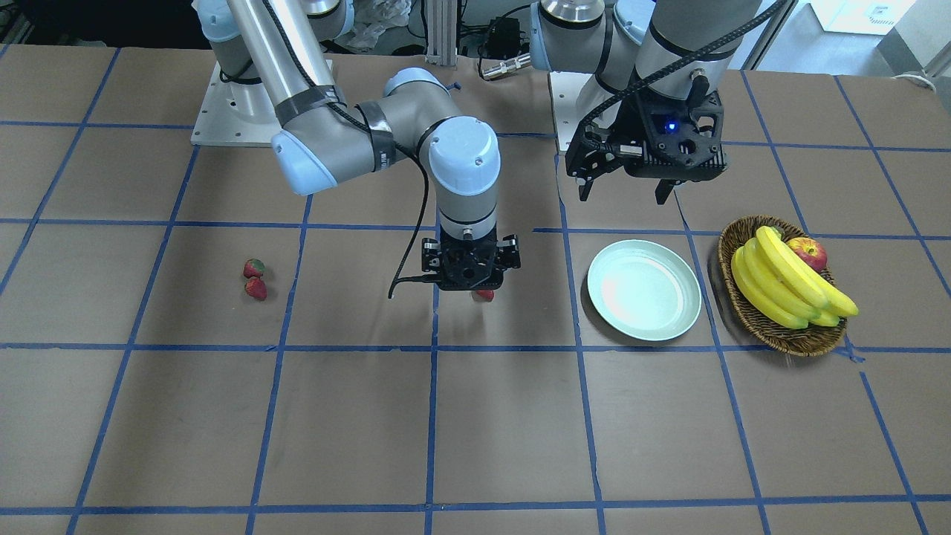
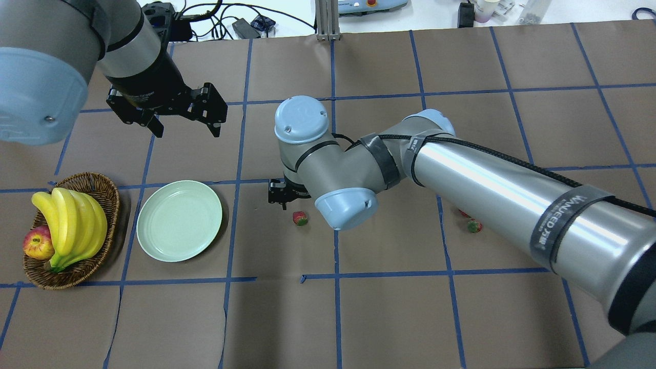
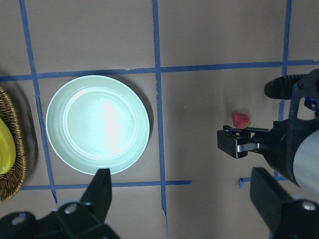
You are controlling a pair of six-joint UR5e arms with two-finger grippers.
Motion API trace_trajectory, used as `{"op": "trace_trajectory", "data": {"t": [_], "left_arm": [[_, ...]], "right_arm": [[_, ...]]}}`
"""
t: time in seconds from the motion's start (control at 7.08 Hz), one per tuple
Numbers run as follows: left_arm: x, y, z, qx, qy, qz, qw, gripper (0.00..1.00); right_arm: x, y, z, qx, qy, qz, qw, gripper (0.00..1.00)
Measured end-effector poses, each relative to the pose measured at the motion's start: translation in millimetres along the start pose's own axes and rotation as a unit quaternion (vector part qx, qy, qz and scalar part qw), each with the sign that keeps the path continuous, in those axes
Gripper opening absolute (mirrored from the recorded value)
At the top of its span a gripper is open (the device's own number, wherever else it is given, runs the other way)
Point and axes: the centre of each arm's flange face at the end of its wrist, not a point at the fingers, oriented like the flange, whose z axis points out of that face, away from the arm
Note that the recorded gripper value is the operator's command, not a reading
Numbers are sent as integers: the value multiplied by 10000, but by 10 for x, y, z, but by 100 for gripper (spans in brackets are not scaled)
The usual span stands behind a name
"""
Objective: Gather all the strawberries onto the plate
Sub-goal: 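Carry the strawberry toward the plate and release it beside the plate, then return the right gripper to the remaining strawberries and grasp one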
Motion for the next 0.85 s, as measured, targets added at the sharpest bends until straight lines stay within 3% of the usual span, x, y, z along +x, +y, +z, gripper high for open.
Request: {"op": "trace_trajectory", "data": {"t": [0.28, 0.57, 0.85], "left_arm": [[-1, 0, 0, 2, -6, 1, 10000, 100], [-1, -3, 6, -4, -7, 1, 10000, 100], [-1, -5, 5, -3, -7, 3, 10000, 100]], "right_arm": [[769, -298, -323, -224, 195, -263, 9992, 100], [1651, -546, -406, -471, 440, -650, 9958, 100], [2446, -602, -309, -714, 366, -1069, 9910, 100]]}}
